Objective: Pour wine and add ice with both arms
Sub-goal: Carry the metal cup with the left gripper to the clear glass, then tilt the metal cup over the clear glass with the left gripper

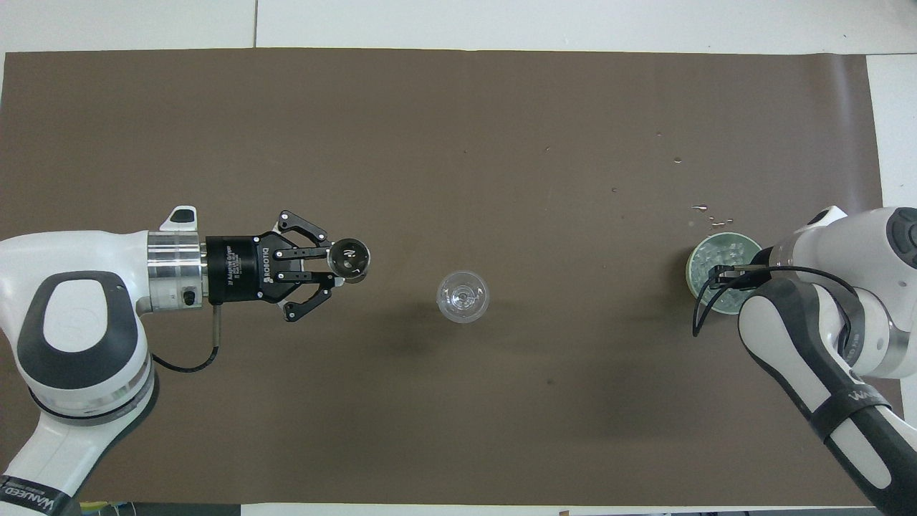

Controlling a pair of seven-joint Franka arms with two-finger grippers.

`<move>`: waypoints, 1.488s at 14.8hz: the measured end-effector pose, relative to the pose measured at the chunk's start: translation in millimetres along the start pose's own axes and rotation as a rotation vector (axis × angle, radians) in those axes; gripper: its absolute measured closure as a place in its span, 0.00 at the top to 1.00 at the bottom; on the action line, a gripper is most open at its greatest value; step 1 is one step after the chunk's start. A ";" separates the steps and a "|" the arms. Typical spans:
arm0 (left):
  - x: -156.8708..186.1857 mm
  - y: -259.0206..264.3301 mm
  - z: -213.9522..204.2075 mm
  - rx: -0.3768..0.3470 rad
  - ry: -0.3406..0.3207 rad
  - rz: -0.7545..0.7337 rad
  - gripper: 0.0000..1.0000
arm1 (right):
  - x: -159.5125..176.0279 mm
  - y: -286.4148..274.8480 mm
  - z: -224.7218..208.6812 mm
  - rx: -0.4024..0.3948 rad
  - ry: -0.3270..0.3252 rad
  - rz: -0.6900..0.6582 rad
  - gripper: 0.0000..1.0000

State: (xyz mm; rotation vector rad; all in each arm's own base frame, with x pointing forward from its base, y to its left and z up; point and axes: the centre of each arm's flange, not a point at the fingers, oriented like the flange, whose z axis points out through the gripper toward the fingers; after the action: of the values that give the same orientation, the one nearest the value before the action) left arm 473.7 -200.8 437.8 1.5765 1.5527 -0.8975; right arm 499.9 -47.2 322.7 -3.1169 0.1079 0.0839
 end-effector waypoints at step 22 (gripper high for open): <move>-85.4 -12.3 90.3 0.099 0.641 0.235 0.21 | -0.4 3.1 2.3 -0.001 0.020 0.002 0.43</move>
State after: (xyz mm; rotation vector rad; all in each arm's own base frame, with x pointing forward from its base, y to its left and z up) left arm 460.7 -321.2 468.4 2.2061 1.6986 -0.3506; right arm 499.1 -50.1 320.4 -3.1191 0.1117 0.0536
